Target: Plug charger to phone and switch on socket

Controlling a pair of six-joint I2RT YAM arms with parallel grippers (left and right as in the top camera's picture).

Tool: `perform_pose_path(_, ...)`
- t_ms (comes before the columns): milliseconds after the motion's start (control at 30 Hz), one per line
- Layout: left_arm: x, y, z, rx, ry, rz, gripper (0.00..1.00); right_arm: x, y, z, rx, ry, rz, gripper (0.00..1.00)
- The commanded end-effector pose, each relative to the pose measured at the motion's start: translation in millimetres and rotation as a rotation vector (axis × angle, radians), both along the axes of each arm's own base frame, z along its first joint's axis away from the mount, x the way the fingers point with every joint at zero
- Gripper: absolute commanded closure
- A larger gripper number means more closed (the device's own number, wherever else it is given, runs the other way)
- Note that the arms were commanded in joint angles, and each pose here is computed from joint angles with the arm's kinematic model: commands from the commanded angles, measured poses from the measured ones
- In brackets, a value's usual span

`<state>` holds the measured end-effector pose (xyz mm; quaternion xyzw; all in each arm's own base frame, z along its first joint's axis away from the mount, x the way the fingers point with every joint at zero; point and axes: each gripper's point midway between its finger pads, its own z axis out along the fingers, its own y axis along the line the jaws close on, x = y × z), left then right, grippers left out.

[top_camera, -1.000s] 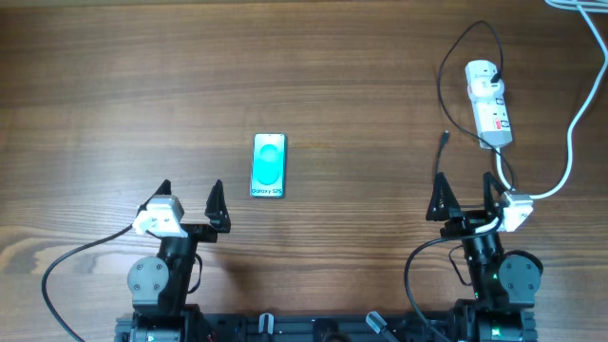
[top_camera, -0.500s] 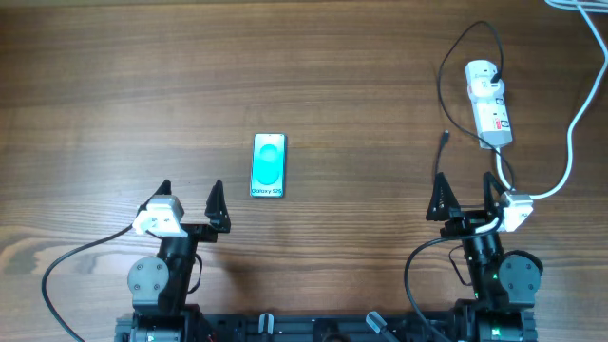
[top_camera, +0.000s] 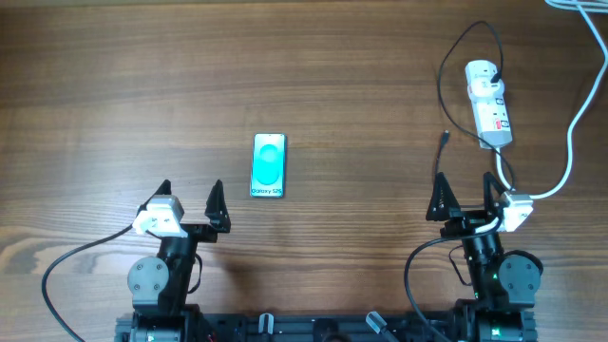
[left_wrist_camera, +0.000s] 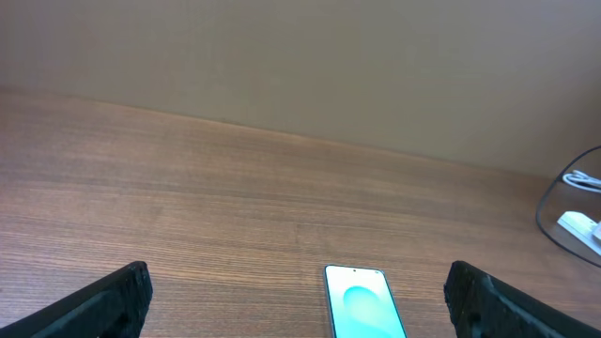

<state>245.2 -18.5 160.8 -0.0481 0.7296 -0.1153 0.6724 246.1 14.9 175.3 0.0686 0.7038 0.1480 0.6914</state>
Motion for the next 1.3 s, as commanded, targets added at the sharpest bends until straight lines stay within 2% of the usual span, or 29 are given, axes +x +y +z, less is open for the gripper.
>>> perform_pose_path(0,0.3,3.8,-2.5,0.021,-0.004,0.018,0.0,0.3,-4.1,0.7,-0.017,-0.006,-0.023,0.0)
perform_pose_path(600,0.5,3.6,-3.0,0.021,-0.001,0.017,0.0,0.3,-4.1,0.7,-0.017,-0.006,-0.023,0.0)
perform_pose_path(733,-1.3,-7.6,17.8,0.017,-0.07,-0.048,0.0,0.3,-4.1,0.7,-0.017,-0.006,-0.023,0.0)
perform_pose_path(900,-5.7,-7.7,53.1,0.017,-0.121,-0.048,0.0,0.3,-4.1,0.7,-0.017,-0.006,-0.023,0.0)
perform_pose_path(1033,-3.2,-7.7,69.4,0.017,-0.06,-0.049,0.0,0.3,-4.1,0.7,-0.018,-0.006,-0.023,0.0)
perform_pose_path(1267,29.4,-10.4,100.3,0.011,0.138,-0.065,0.0,0.3,-4.1,0.7,-0.017,-0.006,-0.023,0.01)
